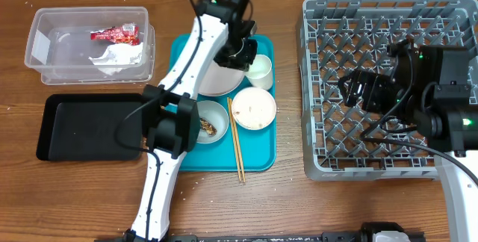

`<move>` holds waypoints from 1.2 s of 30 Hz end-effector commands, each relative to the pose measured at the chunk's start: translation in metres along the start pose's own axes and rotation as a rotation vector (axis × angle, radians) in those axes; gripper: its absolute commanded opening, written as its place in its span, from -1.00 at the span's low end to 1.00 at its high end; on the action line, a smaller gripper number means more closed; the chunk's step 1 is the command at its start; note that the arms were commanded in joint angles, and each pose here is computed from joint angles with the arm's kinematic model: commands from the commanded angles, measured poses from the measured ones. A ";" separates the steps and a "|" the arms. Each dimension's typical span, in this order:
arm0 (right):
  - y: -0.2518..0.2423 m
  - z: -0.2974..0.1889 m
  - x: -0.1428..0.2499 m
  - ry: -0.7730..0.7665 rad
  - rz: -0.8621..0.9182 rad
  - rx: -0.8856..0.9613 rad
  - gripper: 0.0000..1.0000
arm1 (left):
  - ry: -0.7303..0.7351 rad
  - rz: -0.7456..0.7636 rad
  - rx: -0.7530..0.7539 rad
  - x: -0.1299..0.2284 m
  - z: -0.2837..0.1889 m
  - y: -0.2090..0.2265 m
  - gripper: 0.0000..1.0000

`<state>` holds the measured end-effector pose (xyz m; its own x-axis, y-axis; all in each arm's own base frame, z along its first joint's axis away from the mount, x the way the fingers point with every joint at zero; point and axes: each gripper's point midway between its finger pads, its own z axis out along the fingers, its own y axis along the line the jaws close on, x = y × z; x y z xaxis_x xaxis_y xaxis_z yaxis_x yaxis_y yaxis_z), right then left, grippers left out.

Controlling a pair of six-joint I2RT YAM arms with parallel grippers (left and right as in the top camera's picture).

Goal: Sort waste into correct bins and load items into the dishwasher
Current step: 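Move the left gripper to the white paper cup and grasp its rim, then lift the cup and hand it from the left gripper to the right gripper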

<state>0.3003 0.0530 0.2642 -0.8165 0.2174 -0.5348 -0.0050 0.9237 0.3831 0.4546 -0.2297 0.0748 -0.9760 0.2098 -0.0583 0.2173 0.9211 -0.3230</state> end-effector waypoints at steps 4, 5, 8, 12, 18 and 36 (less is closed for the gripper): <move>0.063 -0.009 -0.021 -0.074 -0.092 -0.353 0.89 | -0.004 -0.028 0.477 0.032 -0.129 -0.021 -0.92; 0.069 -0.009 -0.024 -0.085 -0.107 -0.393 0.90 | -0.027 -0.029 0.508 0.033 -0.142 -0.023 -0.92; 0.079 -0.003 -0.022 -0.086 -0.130 -0.484 0.92 | -0.098 -0.016 0.557 0.035 -0.175 -0.026 -0.92; 0.095 0.004 -0.015 -0.057 -0.159 -0.647 0.92 | -0.168 0.036 0.605 0.043 -0.210 -0.040 -0.92; 0.116 -0.001 -0.014 -0.050 -0.229 -0.856 0.84 | -0.212 0.129 0.859 0.053 -0.248 -0.079 -0.92; 0.151 -0.023 -0.030 -0.175 -0.404 -0.982 0.85 | -0.095 0.232 1.036 0.078 -0.245 -0.150 -0.92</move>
<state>0.3133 0.1743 0.3513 -0.5586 0.0633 -0.8270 -0.7795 0.3006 0.5495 0.3608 -0.2591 0.3411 -0.9326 0.2500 -0.2602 0.3109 0.1906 -0.9311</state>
